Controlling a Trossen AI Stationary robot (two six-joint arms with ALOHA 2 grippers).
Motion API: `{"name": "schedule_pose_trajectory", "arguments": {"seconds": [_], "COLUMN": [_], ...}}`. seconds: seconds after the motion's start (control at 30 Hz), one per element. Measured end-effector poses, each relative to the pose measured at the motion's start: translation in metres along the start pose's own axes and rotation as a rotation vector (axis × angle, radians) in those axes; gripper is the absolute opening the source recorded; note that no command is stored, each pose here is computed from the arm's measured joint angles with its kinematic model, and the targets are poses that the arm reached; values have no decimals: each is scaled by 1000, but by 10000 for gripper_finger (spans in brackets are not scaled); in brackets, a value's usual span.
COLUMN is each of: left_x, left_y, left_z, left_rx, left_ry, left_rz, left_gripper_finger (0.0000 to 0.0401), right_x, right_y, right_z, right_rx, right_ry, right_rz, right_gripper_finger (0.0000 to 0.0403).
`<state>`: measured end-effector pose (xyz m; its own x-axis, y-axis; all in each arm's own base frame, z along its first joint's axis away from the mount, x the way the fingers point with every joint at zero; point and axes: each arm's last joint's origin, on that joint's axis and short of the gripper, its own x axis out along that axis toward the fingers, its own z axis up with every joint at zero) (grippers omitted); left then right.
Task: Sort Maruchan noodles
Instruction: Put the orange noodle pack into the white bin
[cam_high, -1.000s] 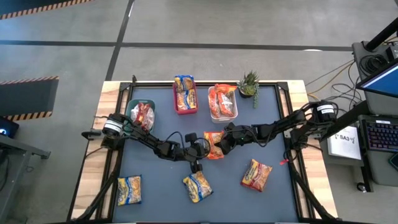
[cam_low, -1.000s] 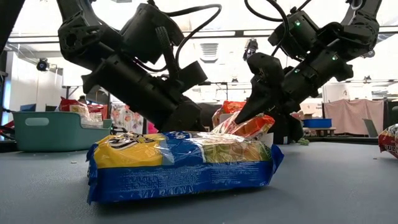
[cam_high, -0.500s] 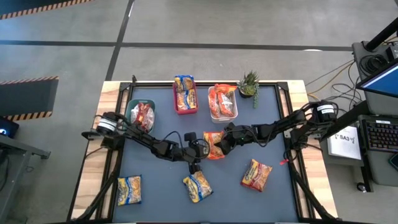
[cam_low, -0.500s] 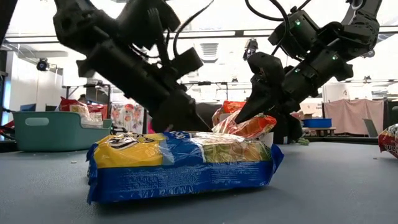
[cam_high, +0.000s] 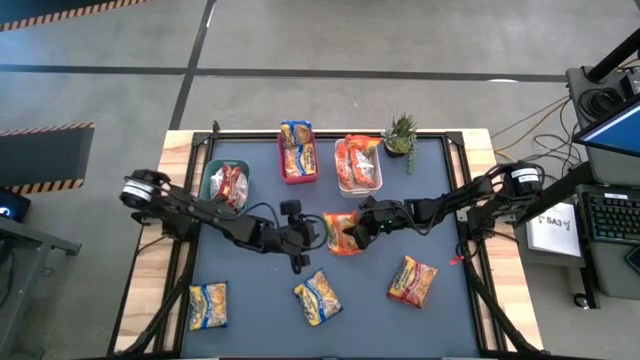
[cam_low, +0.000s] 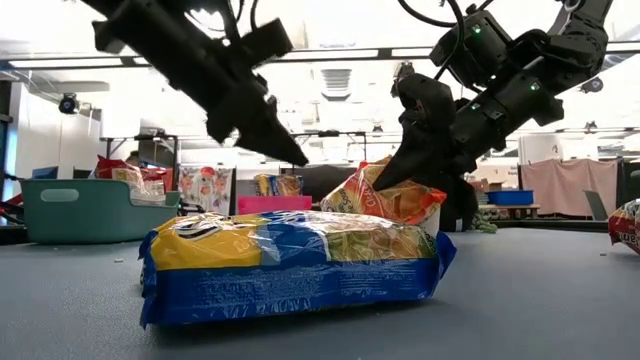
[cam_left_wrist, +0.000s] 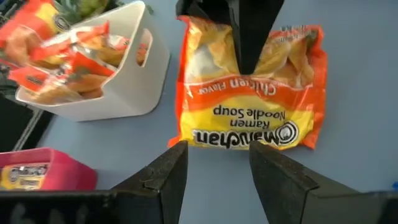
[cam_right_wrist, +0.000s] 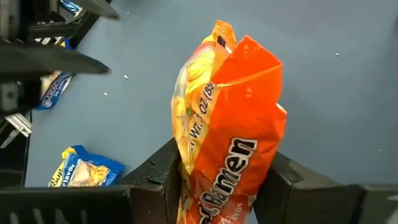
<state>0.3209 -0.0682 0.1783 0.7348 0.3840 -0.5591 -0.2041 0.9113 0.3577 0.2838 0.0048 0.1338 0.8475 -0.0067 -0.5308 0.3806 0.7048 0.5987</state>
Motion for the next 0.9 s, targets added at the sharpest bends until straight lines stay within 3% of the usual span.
{"name": "schedule_pose_trajectory", "arguments": {"seconds": [0.27,0.53,0.73,0.9], "left_x": [-30,-53,-54,-54], "left_y": [19,38,39,39], "left_z": [10,18,18,19], "left_rx": [14,35,47,52], "left_ry": [-5,-42,-41,-42], "left_rz": [19,130,140,141], "left_gripper_finger": [152,137,134,134], "right_x": [-15,-60,-97,-121], "right_y": [6,14,29,40], "right_z": [13,51,80,103], "right_rx": [-8,-76,-208,-314], "right_ry": [-32,-233,-355,-371], "right_rz": [33,36,-168,-538], "right_gripper_finger": [133,134,134,134]}}
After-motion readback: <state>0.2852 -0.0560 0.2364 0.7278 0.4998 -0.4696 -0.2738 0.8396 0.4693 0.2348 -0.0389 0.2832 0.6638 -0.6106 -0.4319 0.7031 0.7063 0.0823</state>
